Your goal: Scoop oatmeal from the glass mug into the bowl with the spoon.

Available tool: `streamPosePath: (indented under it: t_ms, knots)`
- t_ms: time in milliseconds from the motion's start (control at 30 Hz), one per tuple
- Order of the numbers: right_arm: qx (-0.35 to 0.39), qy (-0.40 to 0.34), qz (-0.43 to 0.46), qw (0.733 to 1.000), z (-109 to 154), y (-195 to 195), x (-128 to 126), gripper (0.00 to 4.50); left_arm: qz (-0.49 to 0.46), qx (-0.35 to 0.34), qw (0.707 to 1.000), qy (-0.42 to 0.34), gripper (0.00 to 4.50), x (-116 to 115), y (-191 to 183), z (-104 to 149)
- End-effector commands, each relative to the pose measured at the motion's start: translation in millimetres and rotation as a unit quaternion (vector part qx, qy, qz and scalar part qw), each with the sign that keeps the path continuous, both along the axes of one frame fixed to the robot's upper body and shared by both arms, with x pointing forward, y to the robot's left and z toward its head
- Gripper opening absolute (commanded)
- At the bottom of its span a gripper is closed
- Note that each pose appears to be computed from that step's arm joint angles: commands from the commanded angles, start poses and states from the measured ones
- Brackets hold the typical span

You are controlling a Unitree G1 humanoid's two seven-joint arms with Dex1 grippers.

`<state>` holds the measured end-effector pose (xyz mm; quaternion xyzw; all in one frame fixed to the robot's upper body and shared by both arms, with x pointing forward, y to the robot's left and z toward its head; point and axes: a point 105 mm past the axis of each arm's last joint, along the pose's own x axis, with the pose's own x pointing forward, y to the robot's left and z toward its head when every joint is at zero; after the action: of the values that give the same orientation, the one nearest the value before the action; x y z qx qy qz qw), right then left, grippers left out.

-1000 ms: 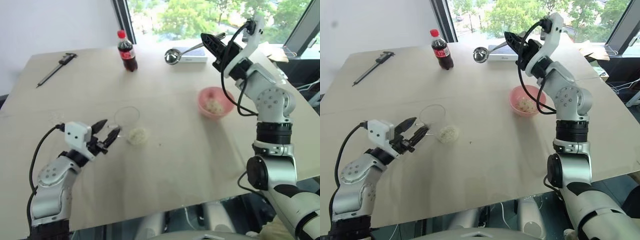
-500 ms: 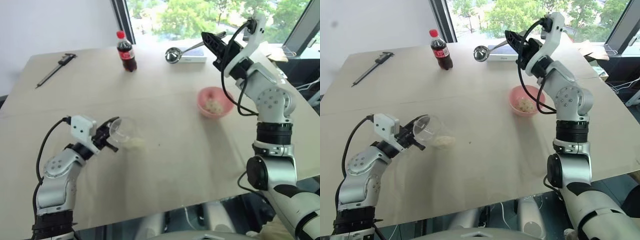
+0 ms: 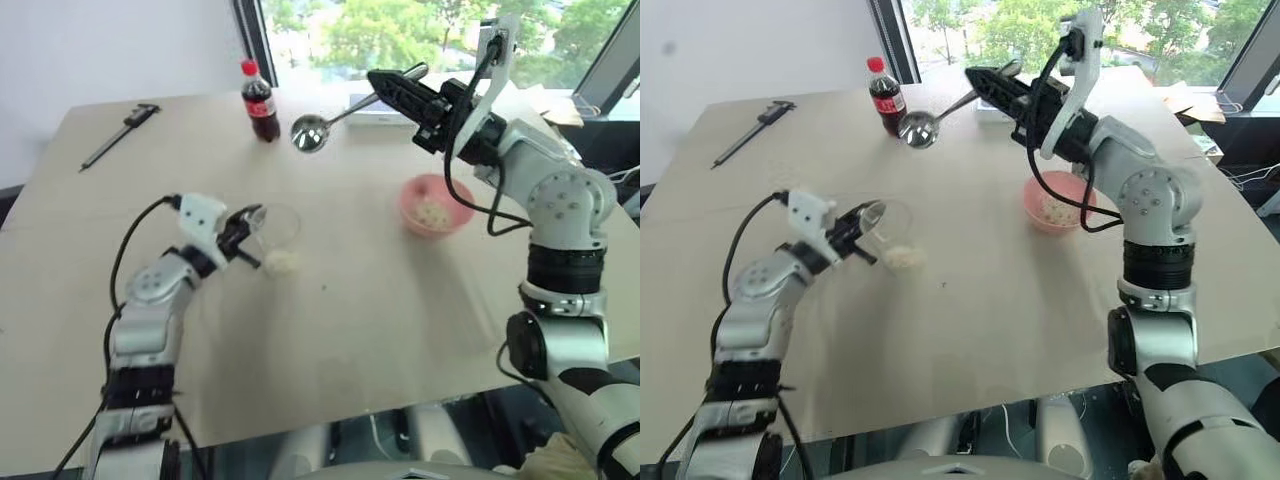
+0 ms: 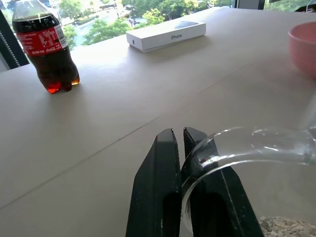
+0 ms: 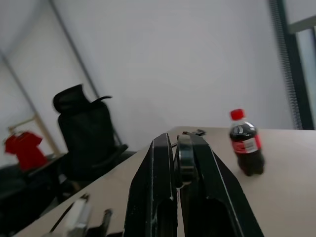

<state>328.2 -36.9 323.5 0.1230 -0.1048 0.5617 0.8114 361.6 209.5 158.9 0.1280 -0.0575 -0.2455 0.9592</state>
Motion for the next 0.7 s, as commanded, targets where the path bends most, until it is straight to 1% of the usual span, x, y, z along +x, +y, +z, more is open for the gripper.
streamPosePath:
  t_ms: [33, 133, 267, 467, 567, 600, 700]
  knots:
    - [-0.034, -0.048, 0.043, 0.997, 4.9, 11.8, -19.7, 0.00, -0.012, 0.019, 0.999, -0.047, 0.06, 18.9, -11.2, 26.0]
    - [-0.058, -0.059, 0.032, 0.996, -3.8, 14.8, -16.1, 0.00, -0.024, 0.011, 0.998, -0.065, 0.06, 34.7, -19.8, 38.4]
    - [-0.090, -0.078, -0.028, 0.992, -16.1, 13.9, 1.8, 0.00, -0.048, 0.008, 0.995, -0.083, 0.06, 48.4, -36.1, 50.6]
    - [-0.128, -0.099, -0.070, 0.984, -31.0, 10.7, 15.7, 0.00, -0.065, 0.027, 0.994, -0.089, 0.06, 53.9, -43.3, 49.8]
    - [-0.108, -0.087, -0.064, 0.988, -28.8, 12.7, 14.4, 0.00, -0.070, 0.035, 0.993, -0.088, 0.06, 54.6, -44.9, 47.4]
    - [-0.114, -0.090, -0.065, 0.987, -28.8, 13.0, 14.4, 0.00, -0.071, 0.040, 0.993, -0.089, 0.06, 54.7, -44.9, 47.2]
    - [-0.162, -0.102, -0.074, 0.979, -42.2, 15.4, 17.8, 0.00, -0.072, 0.045, 0.992, -0.092, 0.06, 55.8, -46.1, 49.6]
